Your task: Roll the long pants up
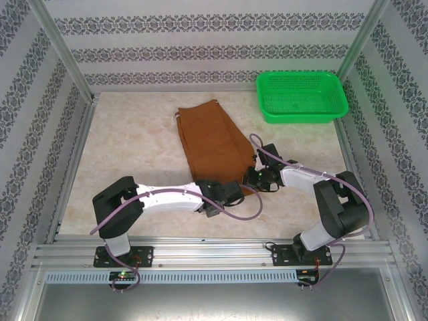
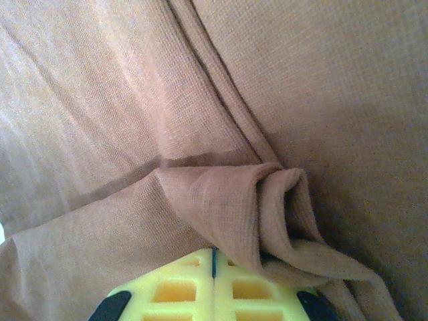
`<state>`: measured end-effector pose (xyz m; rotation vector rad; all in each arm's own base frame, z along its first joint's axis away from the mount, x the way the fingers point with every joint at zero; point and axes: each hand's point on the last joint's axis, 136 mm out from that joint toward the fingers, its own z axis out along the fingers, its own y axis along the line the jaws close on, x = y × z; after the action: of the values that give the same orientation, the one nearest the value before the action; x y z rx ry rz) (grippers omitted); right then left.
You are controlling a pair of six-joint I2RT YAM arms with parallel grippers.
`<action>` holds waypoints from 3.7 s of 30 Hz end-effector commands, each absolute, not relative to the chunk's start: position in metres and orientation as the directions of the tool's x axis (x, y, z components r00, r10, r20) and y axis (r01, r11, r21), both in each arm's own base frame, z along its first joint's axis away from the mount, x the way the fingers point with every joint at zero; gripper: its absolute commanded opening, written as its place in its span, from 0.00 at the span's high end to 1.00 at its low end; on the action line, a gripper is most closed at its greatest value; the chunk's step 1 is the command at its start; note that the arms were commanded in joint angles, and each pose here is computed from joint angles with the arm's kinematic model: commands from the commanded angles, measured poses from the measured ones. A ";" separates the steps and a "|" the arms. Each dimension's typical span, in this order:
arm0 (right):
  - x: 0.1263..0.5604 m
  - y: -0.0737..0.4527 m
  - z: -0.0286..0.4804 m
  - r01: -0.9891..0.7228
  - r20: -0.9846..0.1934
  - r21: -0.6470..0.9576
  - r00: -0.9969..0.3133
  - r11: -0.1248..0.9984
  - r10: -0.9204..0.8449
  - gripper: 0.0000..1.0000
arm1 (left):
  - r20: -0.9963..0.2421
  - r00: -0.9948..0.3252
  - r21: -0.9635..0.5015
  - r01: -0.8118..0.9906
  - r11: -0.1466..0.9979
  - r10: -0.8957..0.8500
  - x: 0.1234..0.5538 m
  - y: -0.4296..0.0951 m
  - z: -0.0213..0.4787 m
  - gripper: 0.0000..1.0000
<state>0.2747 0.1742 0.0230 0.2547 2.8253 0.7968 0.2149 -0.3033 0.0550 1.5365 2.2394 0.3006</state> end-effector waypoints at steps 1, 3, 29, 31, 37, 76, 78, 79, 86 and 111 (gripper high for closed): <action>0.266 0.157 -0.003 0.172 -0.097 0.458 -0.966 0.872 0.242 1.00 | -0.203 -0.275 0.393 0.856 0.335 0.940 0.207 -0.309 0.061 0.53; 0.267 0.159 -0.002 0.169 -0.094 0.463 -0.967 0.870 0.238 1.00 | -0.179 -0.265 0.419 0.851 0.317 0.947 0.211 -0.309 0.052 0.52; 0.279 0.162 0.013 0.163 -0.107 0.480 -0.964 0.862 0.242 1.00 | -0.017 -0.543 0.398 0.767 0.504 0.840 0.319 -0.249 -0.032 0.65; 0.279 0.160 0.015 0.162 -0.112 0.472 -0.964 0.866 0.241 1.00 | 0.017 -0.551 0.374 0.777 0.506 0.834 0.316 -0.249 -0.041 0.81; 0.280 0.159 0.019 0.157 -0.122 0.471 -0.963 0.868 0.240 1.00 | 0.038 -0.564 0.291 0.796 0.531 0.825 0.300 -0.251 -0.047 1.00; 0.277 0.100 0.156 0.095 -0.482 0.510 -0.791 0.855 0.376 0.56 | 0.135 -0.907 -0.799 0.139 0.585 0.400 0.269 -0.322 0.100 1.00; 0.279 0.106 0.156 0.080 -0.471 0.530 -0.800 0.844 0.372 0.62 | 0.166 -0.916 -0.793 0.096 0.601 0.365 0.274 -0.313 0.090 1.00; 0.280 0.111 0.156 0.068 -0.465 0.543 -0.806 0.837 0.367 0.66 | 0.180 -0.919 -0.792 0.077 0.606 0.351 0.277 -0.308 0.084 1.00; 0.291 0.148 0.152 -0.016 -0.429 0.561 -0.861 0.828 0.274 0.89 | 0.219 -0.914 -0.705 0.095 0.703 0.343 0.289 -0.289 0.042 1.00; 0.319 0.189 0.003 0.112 -0.128 0.482 -0.972 0.869 0.197 1.00 | -0.365 -0.706 -0.029 0.660 0.751 0.606 0.311 -0.263 0.101 0.55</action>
<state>0.3350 0.2005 0.0350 0.1747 2.7757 0.7777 0.2961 -0.2776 0.0932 0.8797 2.7860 -0.6258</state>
